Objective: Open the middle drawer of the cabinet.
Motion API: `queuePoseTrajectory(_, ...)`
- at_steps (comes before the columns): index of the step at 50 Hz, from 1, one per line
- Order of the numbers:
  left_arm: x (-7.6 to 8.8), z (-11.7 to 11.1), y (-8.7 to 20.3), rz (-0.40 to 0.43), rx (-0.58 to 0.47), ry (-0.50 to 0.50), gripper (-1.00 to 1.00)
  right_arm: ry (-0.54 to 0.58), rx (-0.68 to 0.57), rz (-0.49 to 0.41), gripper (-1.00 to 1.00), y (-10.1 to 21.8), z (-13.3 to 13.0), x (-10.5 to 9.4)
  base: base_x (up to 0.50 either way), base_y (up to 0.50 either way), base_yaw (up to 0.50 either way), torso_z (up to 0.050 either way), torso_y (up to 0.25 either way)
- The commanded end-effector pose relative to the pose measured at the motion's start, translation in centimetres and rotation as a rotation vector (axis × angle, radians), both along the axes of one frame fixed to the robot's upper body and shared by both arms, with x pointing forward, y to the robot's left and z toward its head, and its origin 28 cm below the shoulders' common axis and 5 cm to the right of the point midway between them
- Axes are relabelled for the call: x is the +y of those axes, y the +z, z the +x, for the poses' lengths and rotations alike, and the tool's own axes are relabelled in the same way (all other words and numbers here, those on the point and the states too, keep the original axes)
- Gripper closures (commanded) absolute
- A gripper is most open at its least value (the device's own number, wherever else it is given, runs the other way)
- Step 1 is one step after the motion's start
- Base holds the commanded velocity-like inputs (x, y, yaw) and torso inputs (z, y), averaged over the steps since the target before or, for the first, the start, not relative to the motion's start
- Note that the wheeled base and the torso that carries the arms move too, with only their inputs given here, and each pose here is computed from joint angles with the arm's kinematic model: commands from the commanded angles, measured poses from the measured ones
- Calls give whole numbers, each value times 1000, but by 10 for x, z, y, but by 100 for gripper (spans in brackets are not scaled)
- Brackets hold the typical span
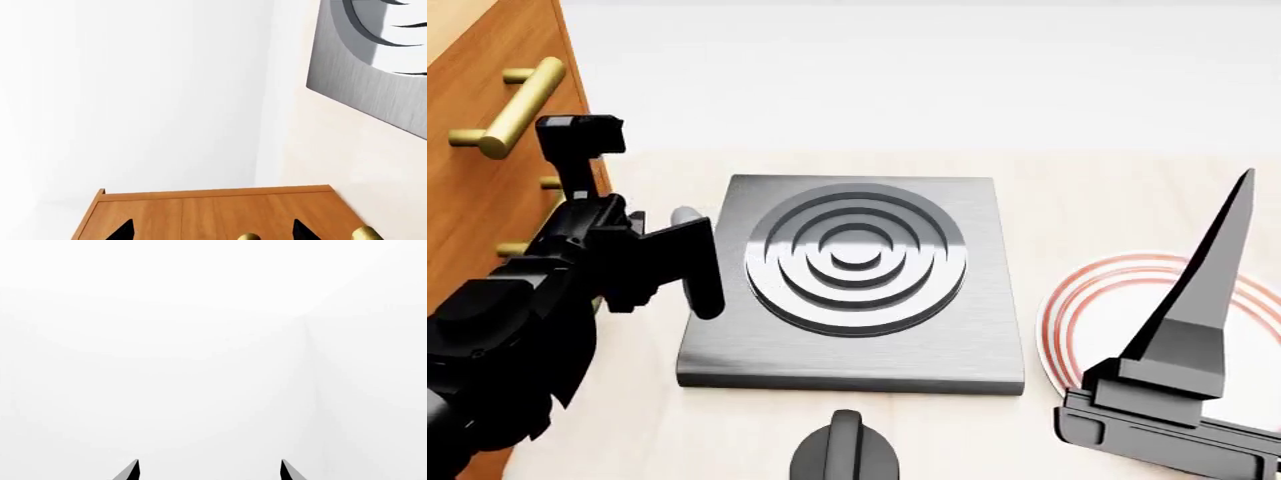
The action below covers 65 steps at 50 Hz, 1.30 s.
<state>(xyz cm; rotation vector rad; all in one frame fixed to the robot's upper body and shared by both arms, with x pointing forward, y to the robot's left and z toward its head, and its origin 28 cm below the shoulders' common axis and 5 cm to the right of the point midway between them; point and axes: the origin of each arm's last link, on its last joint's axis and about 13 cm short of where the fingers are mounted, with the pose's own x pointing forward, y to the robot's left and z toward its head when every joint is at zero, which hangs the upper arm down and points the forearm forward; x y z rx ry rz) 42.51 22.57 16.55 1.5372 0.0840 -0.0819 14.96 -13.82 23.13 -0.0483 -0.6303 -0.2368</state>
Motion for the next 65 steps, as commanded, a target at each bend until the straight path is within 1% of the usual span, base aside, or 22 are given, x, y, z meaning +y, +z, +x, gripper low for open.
queuePoseTrajectory(1,4,-1,-1,-9,21,24,-100,-2,1,0,-100,0,0,0,0,0,0,0,0)
queuePoseTrajectory(3,5,-1,-2,-12,22,33,-100,-1,1,0,-100,3,0,-1,0,0,0,0,0)
queuePoseTrajectory(9,8,-2,-3,-1,18,43,-100,-2,1,0,-100,-1,0,0,0,0,0,0,0)
queuePoseTrajectory(11,9,-2,-2,1,15,49,-100,-2,1,-1,-100,-1,0,0,0,0,0,0,0)
queuePoseTrajectory(12,12,-2,-1,5,11,58,-100,-2,1,-1,-100,4,0,0,0,0,0,0,0)
queuePoseTrajectory(14,14,-2,-2,10,14,64,-100,-2,2,-2,-100,-1,0,0,0,0,0,0,0)
queuePoseTrajectory(31,17,-4,-6,16,16,89,-100,0,2,-4,-100,-1,1,0,0,0,0,0,0)
queuePoseTrajectory(37,15,-3,-5,-22,20,67,-100,2,2,-6,-100,-2,1,1,0,0,0,0,0)
queuePoseTrajectory(38,15,-3,-5,-19,21,62,-100,1,2,-6,-100,-2,1,0,0,0,0,0,0)
queuePoseTrajectory(40,14,-2,-4,-47,33,51,-100,0,2,-5,-100,-1,1,0,0,0,0,0,0)
queuePoseTrajectory(46,14,-2,-4,-18,29,45,-100,0,2,-6,-100,-2,1,0,0,0,0,0,0)
queuePoseTrajectory(48,14,-3,-6,-24,35,42,-100,0,2,-5,-100,-1,0,0,0,0,0,0,0)
queuePoseTrajectory(50,13,-3,-8,-63,47,35,-100,1,1,-6,-100,-1,0,1,0,0,0,0,0)
queuePoseTrajectory(51,13,-3,-7,-67,52,37,-100,1,1,-6,-100,-2,0,1,0,0,0,0,0)
queuePoseTrajectory(52,13,-2,-6,-43,54,30,-100,1,2,-7,-100,-2,0,1,0,0,0,0,0)
queuePoseTrajectory(56,13,-2,-5,-44,60,30,-100,-6,6,-12,-100,-2,1,1,0,0,0,0,0)
queuePoseTrajectory(57,13,-2,-5,-43,61,30,-100,-5,3,-7,-100,-1,1,1,0,0,0,0,0)
queuePoseTrajectory(58,12,-2,-5,-43,61,31,-100,-8,0,22,-100,1,0,1,0,0,0,0,0)
queuePoseTrajectory(60,12,-2,-6,-45,63,32,-100,-49,12,22,-100,1,2,0,0,0,0,0,0)
queuePoseTrajectory(63,12,-2,-6,-44,60,31,-100,-54,49,36,-100,0,4,-1,0,0,0,0,0)
queuePoseTrajectory(64,12,-2,-6,-41,59,31,-100,-68,45,11,-100,-1,4,-1,0,0,0,0,0)
queuePoseTrajectory(65,12,-2,-6,-41,59,31,-100,-68,45,11,-100,-1,4,-1,0,0,0,0,0)
